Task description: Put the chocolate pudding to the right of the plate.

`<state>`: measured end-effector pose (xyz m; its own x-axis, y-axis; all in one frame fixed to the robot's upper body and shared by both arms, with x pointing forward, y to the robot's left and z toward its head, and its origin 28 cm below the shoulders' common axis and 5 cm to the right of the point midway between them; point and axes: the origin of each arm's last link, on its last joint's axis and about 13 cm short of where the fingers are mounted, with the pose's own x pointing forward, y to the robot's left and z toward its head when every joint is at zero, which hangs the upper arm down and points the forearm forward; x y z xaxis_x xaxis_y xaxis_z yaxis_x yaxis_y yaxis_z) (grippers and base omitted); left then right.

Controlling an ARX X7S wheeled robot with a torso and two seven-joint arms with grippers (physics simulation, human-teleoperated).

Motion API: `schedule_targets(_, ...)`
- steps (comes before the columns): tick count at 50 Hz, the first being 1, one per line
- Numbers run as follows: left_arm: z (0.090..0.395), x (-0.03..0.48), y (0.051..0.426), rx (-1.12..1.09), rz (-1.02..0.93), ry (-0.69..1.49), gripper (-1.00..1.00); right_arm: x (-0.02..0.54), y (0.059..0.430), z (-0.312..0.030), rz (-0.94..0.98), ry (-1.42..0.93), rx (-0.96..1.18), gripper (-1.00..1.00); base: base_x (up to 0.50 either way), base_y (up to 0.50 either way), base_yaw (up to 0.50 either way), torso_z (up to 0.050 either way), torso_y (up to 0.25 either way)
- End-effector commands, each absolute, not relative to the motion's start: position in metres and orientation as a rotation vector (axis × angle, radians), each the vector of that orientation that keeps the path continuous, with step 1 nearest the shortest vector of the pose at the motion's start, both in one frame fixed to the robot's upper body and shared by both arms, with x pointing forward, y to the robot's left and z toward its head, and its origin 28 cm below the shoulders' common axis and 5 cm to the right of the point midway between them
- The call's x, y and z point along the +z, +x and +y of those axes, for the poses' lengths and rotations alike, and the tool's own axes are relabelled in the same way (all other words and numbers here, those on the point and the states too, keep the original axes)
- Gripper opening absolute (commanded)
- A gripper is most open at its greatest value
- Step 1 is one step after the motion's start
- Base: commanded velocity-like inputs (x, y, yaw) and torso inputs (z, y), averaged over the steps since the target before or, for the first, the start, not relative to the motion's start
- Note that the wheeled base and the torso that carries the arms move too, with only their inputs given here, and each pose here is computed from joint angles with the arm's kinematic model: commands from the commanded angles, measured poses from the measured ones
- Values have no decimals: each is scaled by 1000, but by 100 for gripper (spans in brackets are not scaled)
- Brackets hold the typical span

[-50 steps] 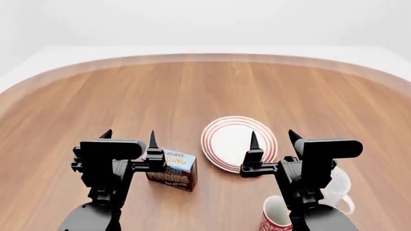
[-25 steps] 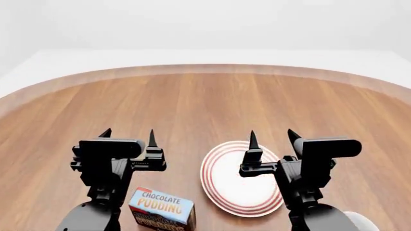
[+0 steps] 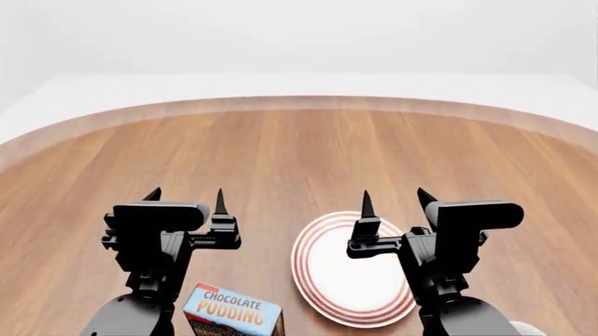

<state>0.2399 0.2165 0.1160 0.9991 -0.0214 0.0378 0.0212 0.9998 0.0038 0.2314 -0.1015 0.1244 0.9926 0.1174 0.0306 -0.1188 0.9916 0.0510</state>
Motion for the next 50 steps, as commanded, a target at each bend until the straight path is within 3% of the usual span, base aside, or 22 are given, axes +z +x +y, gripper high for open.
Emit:
schedule_targets(1,217,115,240,-21,-35,0,100,125,231,-102,-35,52,117,100,0,0,0,0,0)
schedule_targets(5,217,116,240,-21,-36,0,100,125,228,-102,-72,48,189,100,0,0,0,0,0)
schedule_targets(21,217,117,241,-21,-39,2,100,134,232,-100,9,-34,70,100,88,0,0,0,0)
schedule_targets(30,219,114,242,-17,-31,0,100,147,224,-99,54,-78,245,100,0,0,0,0,0)
schedule_targets(39,218,114,242,-20,-28,-1,100,168,213,-110,257,-181,394,100,0,0,0,0,0)
schedule_targets(50,219,114,243,-17,-26,-4,100,177,202,-117,353,-232,597,100,0,0,0,0,0)
